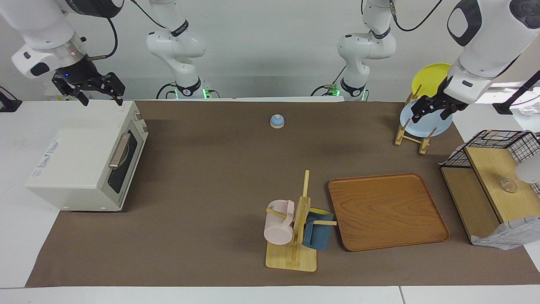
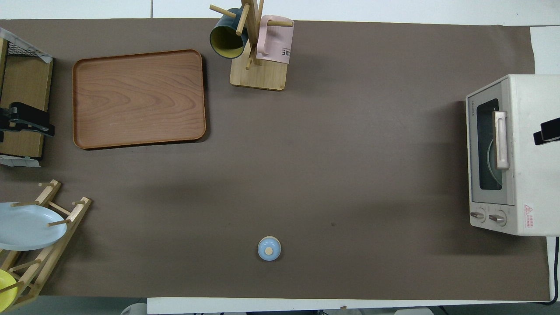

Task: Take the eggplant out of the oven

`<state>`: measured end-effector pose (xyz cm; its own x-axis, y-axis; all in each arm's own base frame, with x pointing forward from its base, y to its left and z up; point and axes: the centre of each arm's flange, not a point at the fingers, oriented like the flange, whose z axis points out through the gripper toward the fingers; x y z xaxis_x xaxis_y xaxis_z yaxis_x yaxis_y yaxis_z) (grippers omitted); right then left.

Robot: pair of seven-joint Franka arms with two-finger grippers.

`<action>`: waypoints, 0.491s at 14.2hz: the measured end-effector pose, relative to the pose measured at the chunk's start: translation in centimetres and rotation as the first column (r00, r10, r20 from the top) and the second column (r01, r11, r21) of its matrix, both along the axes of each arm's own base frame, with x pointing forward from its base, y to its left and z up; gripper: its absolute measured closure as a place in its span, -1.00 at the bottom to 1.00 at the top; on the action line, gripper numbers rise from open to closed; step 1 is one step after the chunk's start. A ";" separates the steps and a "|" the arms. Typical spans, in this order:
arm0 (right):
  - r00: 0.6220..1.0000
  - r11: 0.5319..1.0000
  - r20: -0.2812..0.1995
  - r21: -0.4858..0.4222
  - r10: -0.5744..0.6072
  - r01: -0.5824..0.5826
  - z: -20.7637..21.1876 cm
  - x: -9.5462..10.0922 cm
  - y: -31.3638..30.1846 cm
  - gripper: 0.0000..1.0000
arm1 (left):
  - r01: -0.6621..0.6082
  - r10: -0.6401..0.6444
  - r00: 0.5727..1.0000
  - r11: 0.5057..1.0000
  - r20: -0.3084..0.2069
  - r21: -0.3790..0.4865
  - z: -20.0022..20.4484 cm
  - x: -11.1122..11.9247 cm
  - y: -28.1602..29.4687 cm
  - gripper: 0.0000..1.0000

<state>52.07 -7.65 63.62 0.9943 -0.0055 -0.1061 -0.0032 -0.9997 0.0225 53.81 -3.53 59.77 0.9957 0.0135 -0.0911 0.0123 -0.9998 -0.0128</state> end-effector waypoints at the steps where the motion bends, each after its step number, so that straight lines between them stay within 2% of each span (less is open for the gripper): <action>1: 1.000 1.000 0.000 0.002 0.014 -0.014 -0.2 0.0 -0.2 -0.93 | -0.001 0.001 1.000 1.000 0.000 0.000 0.0 0.0 0.0 -1.00; 2: 0.999 0.999 0.013 0.002 0.037 -0.037 -0.6 0.2 -0.4 -0.92 | -0.001 0.001 1.000 1.000 0.000 0.000 0.0 0.0 0.0 -1.00; 5: 0.996 0.998 0.061 -0.016 0.069 -0.068 -5.3 1.6 -1.0 -0.21 | -0.001 0.001 1.000 1.000 0.000 0.000 0.0 0.0 0.0 -1.00; 7: 0.995 0.996 0.049 -0.045 0.084 -0.082 -9.6 2.4 -1.3 0.21 | -0.001 0.001 1.000 1.000 -0.001 0.000 0.0 0.0 0.0 -1.00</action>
<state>54.51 -8.90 53.99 0.9956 0.0742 -0.0571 0.0779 -0.9947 0.0672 53.81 -3.52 59.77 0.9957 0.0144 -0.0916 0.0132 -0.9998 -0.0130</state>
